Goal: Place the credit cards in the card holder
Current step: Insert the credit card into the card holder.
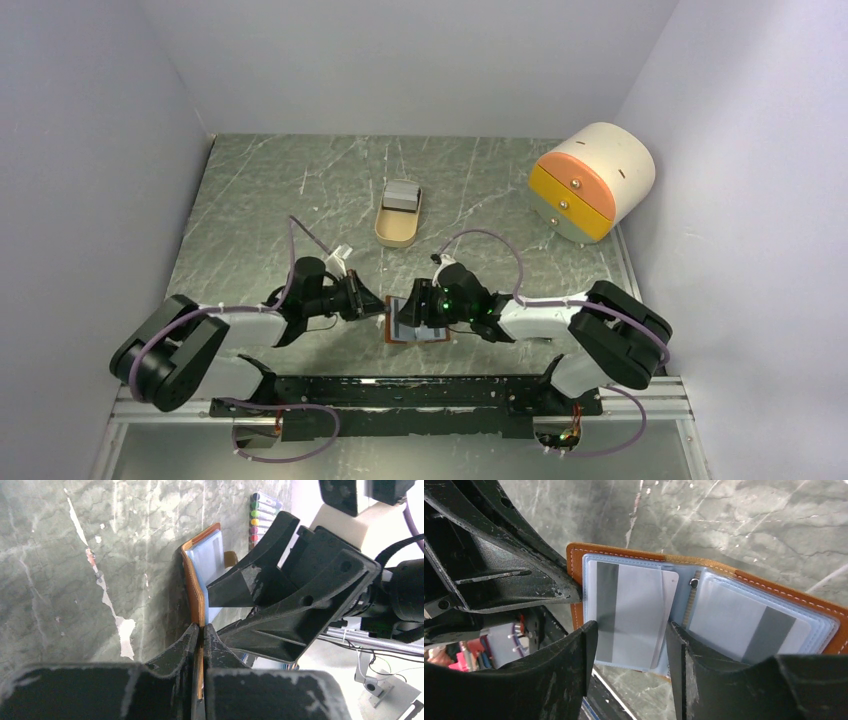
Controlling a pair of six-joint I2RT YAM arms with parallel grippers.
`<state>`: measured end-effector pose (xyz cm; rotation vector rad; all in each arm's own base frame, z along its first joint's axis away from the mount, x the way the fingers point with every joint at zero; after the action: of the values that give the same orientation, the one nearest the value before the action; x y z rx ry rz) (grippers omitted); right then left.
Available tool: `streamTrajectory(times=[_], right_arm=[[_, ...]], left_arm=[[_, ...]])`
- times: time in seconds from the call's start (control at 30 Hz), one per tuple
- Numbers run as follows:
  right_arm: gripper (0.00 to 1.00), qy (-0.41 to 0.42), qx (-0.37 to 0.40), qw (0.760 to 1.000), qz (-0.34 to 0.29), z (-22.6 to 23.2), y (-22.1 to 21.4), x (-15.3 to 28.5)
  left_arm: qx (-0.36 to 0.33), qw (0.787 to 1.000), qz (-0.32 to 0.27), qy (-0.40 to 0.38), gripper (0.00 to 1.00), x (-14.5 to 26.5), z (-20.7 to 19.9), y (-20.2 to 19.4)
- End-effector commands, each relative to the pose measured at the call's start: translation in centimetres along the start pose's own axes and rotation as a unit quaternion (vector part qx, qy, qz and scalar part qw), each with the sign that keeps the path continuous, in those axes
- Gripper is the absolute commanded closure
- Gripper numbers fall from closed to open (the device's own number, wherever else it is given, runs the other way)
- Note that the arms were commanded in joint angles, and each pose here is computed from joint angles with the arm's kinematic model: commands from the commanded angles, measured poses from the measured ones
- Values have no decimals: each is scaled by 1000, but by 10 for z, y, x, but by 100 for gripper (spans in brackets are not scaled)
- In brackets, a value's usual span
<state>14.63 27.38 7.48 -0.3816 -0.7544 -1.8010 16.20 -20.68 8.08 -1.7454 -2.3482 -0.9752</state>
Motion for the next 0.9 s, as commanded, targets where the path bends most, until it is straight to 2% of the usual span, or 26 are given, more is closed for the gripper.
streamTrajectory(times=[0.0, 0.13, 0.37, 0.87], right_arm=[[44, 61, -5, 998, 6, 15, -3, -1], [43, 69, -14, 998, 2, 14, -4, -1], [35, 77, -14, 997, -1, 15, -4, -1], [33, 14, 23, 1000, 4, 15, -7, -12]], left_arm=[[-18, 1000, -4, -4, 91, 5, -7, 4], [-14, 1000, 5, 1, 91, 3, -4, 3], [-5, 1000, 12, -2, 91, -1, -1, 1], [-7, 1000, 5, -12, 91, 0, -10, 7]])
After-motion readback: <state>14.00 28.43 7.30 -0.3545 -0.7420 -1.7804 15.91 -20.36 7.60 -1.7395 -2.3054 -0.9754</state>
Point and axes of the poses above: each gripper's point midway between its finger pads, its own x axis back along the fingers, its own z axis along the line the jaws close on, y = z × x, the point moved 6 cm from there along x, back along the fingers, and after that the axes turned 11 degrees about -x, right-handed, at the moved point
